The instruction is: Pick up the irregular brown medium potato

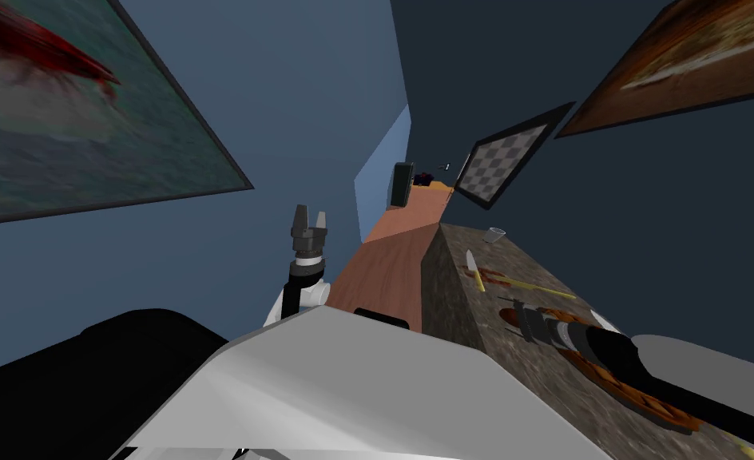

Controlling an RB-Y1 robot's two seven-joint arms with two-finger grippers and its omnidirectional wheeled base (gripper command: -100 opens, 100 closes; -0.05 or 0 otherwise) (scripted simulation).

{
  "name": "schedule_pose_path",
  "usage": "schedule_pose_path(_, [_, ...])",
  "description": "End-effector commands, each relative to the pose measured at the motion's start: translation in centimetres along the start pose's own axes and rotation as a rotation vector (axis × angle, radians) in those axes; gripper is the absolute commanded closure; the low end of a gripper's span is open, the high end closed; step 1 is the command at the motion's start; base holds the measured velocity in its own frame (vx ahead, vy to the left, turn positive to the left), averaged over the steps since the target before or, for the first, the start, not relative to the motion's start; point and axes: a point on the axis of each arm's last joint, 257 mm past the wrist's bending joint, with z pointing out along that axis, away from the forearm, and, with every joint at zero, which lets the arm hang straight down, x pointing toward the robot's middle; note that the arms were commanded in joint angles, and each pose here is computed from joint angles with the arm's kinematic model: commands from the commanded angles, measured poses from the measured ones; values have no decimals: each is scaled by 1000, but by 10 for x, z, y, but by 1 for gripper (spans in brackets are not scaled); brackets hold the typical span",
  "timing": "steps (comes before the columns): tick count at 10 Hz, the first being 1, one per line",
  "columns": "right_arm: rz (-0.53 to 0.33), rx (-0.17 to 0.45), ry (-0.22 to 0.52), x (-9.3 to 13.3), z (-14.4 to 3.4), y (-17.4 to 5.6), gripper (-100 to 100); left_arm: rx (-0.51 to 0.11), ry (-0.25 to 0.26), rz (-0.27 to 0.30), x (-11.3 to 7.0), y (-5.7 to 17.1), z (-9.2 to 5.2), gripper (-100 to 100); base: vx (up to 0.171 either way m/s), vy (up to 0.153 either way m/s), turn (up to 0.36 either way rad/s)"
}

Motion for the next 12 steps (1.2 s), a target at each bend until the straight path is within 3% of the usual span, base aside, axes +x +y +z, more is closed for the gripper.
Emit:
schedule_pose_path(1, [-61, -33, 55, 21, -12, 5, -100, 0, 0, 0, 0, 0, 0, 0, -22, -34, 134])
schedule_pose_path(2, [-61, -33, 55, 21, -12, 5, -100, 0, 0, 0, 0, 0, 0, 0, -14, -21, 34])
schedule_pose_path(4, [-128, -101, 120, 50, -27, 25, -100, 0, 0, 0, 0, 0, 0, 0, -8, -30, 162])
schedule_pose_path(5, [-114, -80, 105, 42, -22, 17, -100, 0, 0, 0, 0, 0, 0, 0, 1, -23, 34])
schedule_pose_path(6, [-116, -83, 108, 43, -23, 18, 0, 0, 0, 0, 0, 0, 0, 0, 0, 0, 0])
schedule_pose_path(7, [-108, -80, 114, 46, -18, 27, -100, 0, 0, 0, 0, 0, 0, 0, 20, 2, 88])
schedule_pose_path(9, [-107, -80, 114, 45, -16, 30, -100, 0, 0, 0, 0, 0, 0, 0, 25, -1, 51])
schedule_pose_path(10, [-106, -79, 115, 45, -15, 30, 100, 0, 0, 0, 0, 0, 0, 0, 0, 0, -17])
schedule_pose_path(12, [-105, -79, 115, 45, -15, 30, 100, 0, 0, 0, 0, 0, 0, 0, 0, 0, 0])
